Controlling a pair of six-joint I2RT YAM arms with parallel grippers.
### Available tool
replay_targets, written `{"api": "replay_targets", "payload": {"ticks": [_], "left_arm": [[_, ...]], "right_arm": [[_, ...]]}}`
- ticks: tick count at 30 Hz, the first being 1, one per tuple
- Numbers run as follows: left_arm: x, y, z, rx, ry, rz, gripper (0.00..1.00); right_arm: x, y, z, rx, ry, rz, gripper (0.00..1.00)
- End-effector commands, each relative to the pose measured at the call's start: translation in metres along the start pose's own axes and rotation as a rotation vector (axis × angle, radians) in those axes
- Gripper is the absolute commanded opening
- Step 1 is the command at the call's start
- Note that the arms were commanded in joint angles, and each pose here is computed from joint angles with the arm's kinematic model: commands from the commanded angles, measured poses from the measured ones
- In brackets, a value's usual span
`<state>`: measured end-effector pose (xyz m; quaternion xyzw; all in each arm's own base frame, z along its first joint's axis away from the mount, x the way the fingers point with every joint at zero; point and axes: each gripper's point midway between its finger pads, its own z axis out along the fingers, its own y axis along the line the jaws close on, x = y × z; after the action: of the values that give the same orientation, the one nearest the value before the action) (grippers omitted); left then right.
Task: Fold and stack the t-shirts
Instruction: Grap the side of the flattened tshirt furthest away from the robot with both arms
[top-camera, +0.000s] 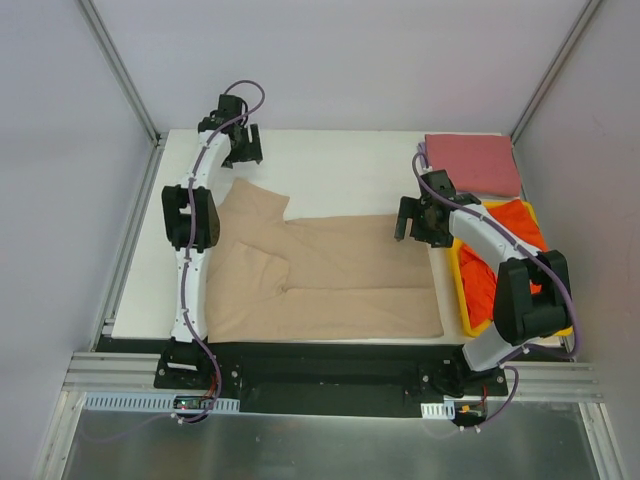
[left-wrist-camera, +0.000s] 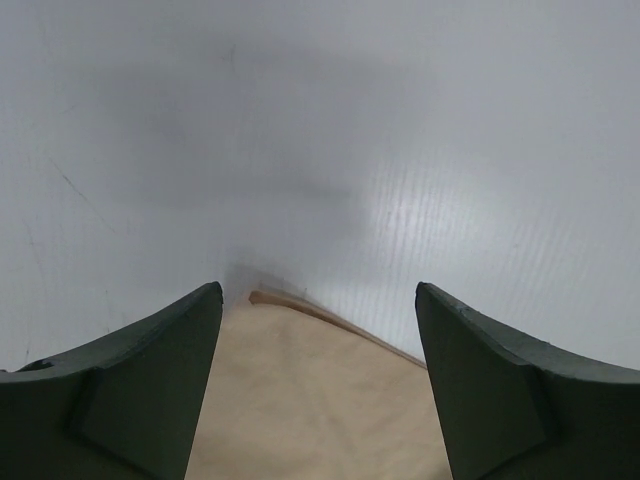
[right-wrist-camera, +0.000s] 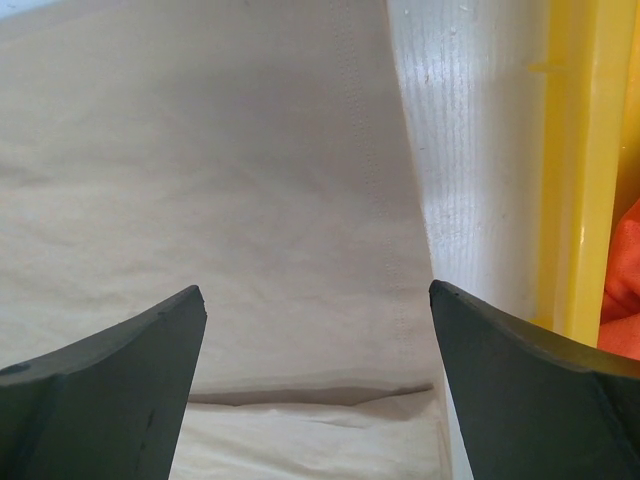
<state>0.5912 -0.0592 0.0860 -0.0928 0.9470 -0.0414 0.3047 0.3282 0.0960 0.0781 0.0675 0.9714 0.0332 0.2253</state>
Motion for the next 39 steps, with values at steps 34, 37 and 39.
{"api": "replay_targets", "payload": {"ticks": [34, 37, 39], "left_arm": [[0.067, 0.028, 0.032, 0.020, 0.224, 0.172, 0.05], [0.065, 0.028, 0.030, 0.017, 0.220, 0.170, 0.00], [0.065, 0.027, 0.030, 0.018, 0.217, 0.167, 0.00]], "right_arm": [[-0.023, -0.010, -0.008, 0.037, -0.055, -0.011, 0.96], [-0.041, -0.014, -0.002, 0.084, -0.071, -0.003, 0.96], [-0.053, -0.012, 0.003, 0.105, -0.060, -0.004, 0.96]]}}
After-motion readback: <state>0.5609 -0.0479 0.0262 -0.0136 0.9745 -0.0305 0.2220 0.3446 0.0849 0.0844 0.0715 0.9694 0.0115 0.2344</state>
